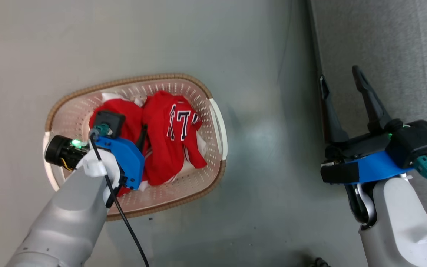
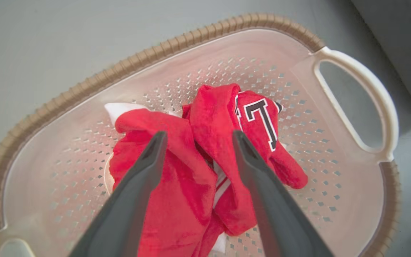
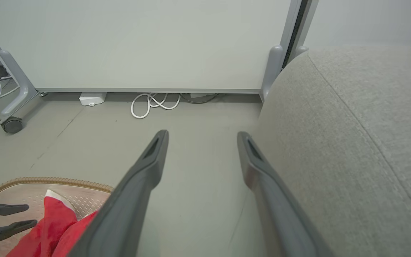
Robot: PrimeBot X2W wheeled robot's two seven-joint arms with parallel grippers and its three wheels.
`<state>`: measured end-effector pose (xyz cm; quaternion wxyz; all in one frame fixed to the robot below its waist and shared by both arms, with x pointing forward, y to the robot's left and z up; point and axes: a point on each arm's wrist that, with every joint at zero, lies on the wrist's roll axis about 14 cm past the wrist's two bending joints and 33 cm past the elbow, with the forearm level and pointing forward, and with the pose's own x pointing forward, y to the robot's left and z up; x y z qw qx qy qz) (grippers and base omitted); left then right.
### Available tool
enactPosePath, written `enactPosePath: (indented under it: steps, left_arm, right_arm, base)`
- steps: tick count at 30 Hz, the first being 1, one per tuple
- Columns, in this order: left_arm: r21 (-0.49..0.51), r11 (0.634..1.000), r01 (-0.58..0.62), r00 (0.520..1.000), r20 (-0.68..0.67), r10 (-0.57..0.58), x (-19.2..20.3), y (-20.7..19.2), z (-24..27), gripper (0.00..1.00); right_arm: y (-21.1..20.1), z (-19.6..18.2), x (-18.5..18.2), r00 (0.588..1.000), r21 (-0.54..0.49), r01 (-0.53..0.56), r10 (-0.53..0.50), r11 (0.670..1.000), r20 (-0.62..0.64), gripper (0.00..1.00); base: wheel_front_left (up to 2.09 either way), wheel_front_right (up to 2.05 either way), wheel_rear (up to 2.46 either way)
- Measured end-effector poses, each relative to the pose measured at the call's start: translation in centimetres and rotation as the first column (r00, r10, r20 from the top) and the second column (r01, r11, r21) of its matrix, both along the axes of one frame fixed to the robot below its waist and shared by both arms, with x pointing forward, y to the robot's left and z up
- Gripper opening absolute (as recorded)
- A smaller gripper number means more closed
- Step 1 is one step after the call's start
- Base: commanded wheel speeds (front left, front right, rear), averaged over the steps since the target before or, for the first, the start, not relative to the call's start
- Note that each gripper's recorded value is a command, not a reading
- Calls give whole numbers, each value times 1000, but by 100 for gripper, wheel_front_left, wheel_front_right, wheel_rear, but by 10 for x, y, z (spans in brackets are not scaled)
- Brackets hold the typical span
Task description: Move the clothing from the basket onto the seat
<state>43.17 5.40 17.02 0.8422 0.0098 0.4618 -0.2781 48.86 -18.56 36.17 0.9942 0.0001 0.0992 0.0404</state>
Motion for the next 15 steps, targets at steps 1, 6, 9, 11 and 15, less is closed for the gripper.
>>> enactPosePath:
  steps: [1,6,9,11,15]
  left_arm:
    - [9,1000,-7,999,-31,8,-3,2,-8,100]
    - [13,999,-39,992,-120,40,-7,3,-34,100]
    - [31,999,-30,986,-160,34,-10,7,-50,100]
    - [40,999,-27,981,-190,35,-15,9,-60,100]
    - [58,998,-29,976,-215,41,-14,13,-75,100]
  right_arm:
    - [0,-5,1,1000,-2,-2,2,1000,-6,100]
    - [2,-27,6,999,-3,-10,10,1000,-39,100]
    - [3,-40,8,998,-3,-14,14,1000,-58,100]
    - [4,-48,10,998,-3,-16,16,1000,-67,100]
    - [4,-64,8,995,-1,-16,16,1000,-95,100]
  base:
    - [0,0,0]
    - [0,0,0]
    - [0,0,0]
    - [0,0,0]
    - [0,0,0]
